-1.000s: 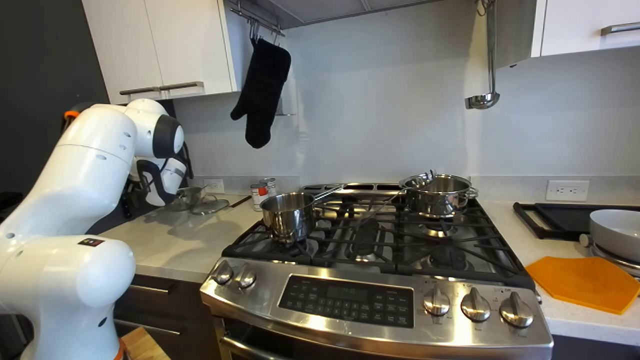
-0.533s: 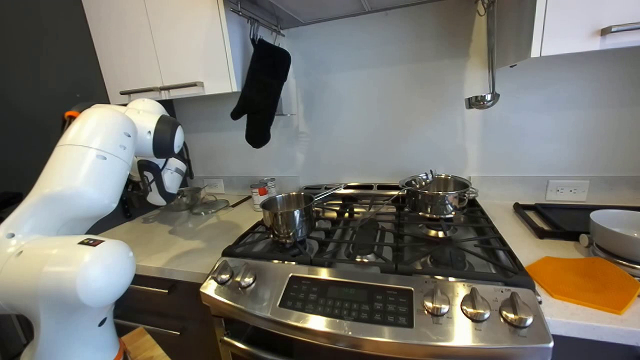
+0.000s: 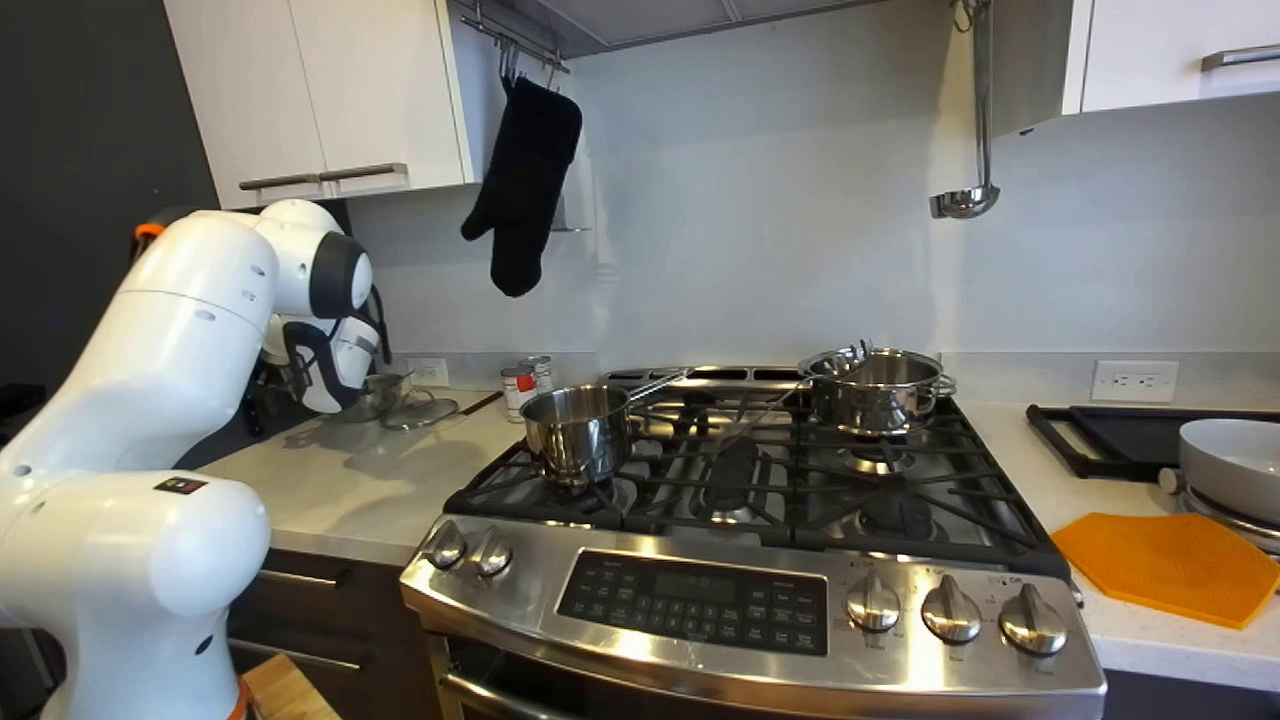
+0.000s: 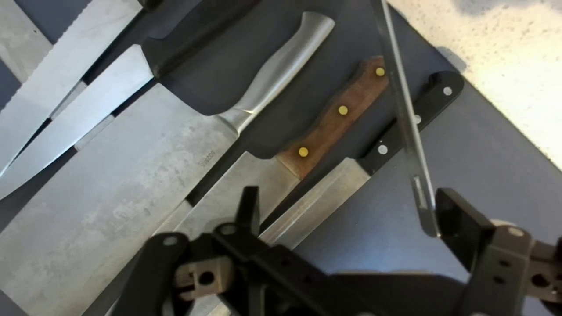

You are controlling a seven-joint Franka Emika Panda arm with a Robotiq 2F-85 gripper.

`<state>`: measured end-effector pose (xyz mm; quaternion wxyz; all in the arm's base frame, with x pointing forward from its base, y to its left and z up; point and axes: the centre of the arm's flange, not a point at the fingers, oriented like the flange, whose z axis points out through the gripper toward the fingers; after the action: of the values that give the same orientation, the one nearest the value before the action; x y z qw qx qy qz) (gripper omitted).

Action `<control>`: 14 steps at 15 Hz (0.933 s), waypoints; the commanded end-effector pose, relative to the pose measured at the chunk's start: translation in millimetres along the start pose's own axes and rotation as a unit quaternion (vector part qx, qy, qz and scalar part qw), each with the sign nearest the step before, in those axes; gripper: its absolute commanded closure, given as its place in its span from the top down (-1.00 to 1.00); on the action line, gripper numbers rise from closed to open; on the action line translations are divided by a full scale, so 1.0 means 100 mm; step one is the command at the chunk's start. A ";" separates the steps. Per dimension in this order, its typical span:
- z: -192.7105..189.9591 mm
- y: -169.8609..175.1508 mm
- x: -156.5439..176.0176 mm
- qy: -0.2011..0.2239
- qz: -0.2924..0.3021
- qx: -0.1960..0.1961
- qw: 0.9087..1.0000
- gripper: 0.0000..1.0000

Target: Remove the serving spoon from the left pot

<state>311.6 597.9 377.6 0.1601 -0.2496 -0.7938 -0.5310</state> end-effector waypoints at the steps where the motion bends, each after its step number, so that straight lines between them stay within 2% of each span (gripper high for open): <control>1: -0.02 0.15 -0.04 0.006 0.011 0.010 1.000 1.00; 9: -0.22 0.21 0.02 -0.013 0.060 0.017 0.998 1.00; 14: -0.33 0.19 0.04 -0.030 0.113 0.038 0.992 1.00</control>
<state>314.5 581.0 389.2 0.1968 -0.3257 -0.7762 -0.5027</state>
